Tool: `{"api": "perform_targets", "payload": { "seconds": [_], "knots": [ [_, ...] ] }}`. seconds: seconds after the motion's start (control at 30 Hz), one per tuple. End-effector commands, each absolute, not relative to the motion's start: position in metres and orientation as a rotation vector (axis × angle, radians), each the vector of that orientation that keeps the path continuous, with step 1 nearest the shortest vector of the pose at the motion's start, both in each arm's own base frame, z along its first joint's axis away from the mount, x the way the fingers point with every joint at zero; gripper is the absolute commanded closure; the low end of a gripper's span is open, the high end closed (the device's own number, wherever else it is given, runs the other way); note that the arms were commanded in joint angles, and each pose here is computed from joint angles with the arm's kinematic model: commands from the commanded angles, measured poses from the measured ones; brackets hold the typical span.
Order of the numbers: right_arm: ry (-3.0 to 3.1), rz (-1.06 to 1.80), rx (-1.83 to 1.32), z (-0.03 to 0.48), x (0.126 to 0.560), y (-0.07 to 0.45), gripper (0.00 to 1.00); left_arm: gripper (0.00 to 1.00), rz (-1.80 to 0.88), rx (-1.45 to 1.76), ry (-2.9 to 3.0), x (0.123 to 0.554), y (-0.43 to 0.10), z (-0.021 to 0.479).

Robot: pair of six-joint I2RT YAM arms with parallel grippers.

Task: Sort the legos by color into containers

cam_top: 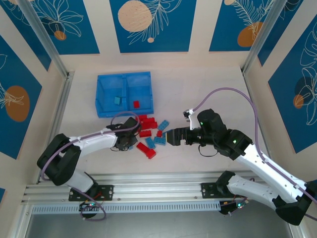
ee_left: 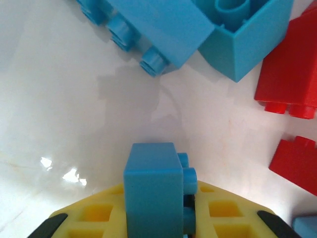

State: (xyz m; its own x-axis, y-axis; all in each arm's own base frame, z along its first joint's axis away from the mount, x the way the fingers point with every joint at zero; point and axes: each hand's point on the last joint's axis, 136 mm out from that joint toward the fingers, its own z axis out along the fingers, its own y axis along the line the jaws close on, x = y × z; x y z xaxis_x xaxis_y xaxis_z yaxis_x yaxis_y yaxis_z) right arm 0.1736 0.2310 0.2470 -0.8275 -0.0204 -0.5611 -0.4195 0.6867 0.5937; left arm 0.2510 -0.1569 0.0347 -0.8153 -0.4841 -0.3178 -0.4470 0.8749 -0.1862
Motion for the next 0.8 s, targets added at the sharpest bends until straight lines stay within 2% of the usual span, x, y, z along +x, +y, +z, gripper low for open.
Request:
{"api": "perform_targets", "payload": {
  "seconds": [0.0, 0.17, 0.33, 0.6, 0.77],
  "knots": [
    [2.376, 1.077, -0.356, 0.253, 0.172, 0.241, 0.00, 0.85, -0.090, -0.558, 2.576, 0.268, -0.142, 0.093],
    [2.360, 1.076, -0.345, 0.258, 0.176, 0.243, 0.00, 0.92, -0.029, -0.466, 2.328, 0.310, -0.108, 0.187],
    [2.361, 1.075, -0.322, 0.258, 0.178, 0.243, 0.00, 0.92, 0.035, -0.514, 2.211, 0.376, -0.060, 0.236],
    [2.392, 1.053, -0.288, 0.259, 0.169, 0.234, 0.00, 0.87, 0.062, -0.543, 2.450, 0.486, -0.051, 0.183],
    [2.384, 1.048, -0.255, 0.262, 0.161, 0.223, 0.01, 0.82, 0.028, -0.579, 2.560, 0.515, -0.053, 0.139]
  ]
}}
